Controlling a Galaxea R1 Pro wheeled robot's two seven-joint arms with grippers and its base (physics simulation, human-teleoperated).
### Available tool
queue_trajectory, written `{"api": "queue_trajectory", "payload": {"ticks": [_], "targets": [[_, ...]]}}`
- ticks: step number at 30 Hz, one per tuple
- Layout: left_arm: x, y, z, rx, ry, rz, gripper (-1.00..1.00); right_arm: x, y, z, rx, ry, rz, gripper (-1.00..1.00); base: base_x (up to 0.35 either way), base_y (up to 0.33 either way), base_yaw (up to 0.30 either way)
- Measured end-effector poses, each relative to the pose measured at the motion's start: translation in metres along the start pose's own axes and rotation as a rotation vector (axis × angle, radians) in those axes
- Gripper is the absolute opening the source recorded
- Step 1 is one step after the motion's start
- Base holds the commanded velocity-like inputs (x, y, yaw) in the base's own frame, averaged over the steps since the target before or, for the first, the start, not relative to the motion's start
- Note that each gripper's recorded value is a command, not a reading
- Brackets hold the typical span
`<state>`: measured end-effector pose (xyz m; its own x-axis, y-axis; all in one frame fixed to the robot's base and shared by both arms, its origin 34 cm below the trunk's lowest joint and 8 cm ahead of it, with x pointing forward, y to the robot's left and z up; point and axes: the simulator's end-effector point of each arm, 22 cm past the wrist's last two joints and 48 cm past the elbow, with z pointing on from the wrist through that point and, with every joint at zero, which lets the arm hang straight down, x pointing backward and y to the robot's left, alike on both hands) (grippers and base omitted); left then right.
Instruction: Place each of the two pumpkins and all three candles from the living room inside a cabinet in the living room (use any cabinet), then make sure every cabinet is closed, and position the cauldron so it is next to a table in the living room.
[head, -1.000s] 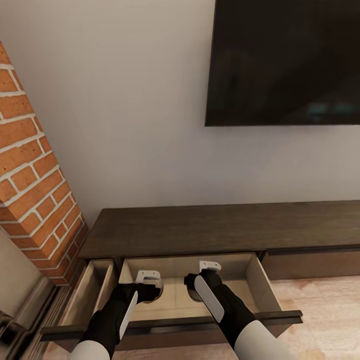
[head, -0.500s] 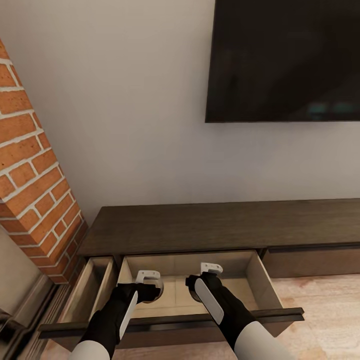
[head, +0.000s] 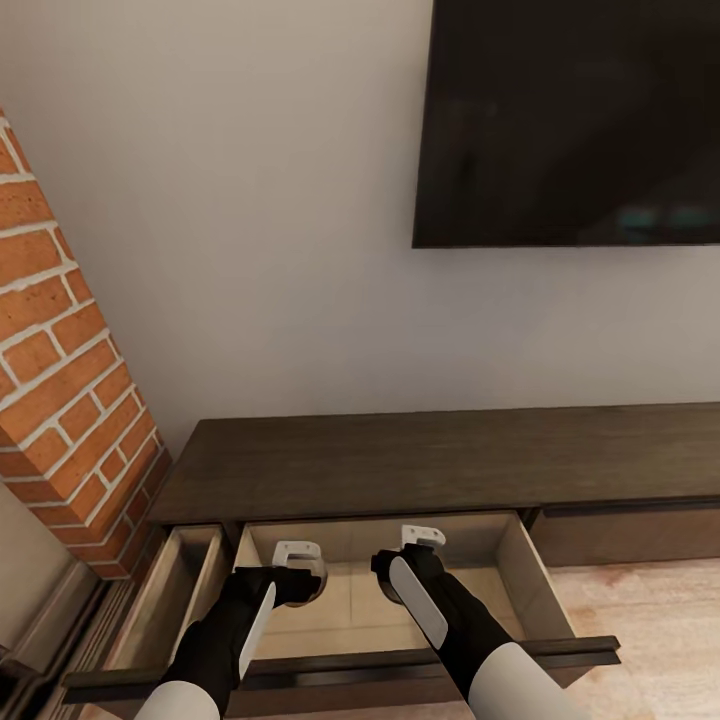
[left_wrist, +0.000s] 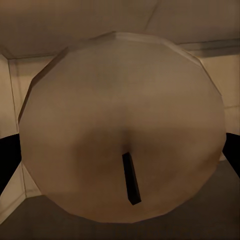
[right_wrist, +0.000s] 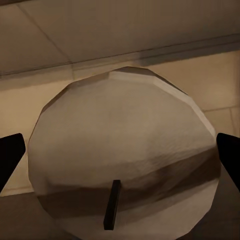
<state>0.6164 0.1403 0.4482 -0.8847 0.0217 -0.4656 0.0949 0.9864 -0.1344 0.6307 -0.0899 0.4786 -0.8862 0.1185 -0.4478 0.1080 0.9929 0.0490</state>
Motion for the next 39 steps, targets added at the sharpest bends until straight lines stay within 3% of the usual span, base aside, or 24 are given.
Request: {"api": "queue_trajectory", "payload": {"ticks": [39], "targets": [[0.054,0.01,0.064,-0.001,0.001,0.0,-1.0,0.052,-0.006,0.065,0.0,-0.002,0.0,-1.0,0.0,0.0,0.0]]}}
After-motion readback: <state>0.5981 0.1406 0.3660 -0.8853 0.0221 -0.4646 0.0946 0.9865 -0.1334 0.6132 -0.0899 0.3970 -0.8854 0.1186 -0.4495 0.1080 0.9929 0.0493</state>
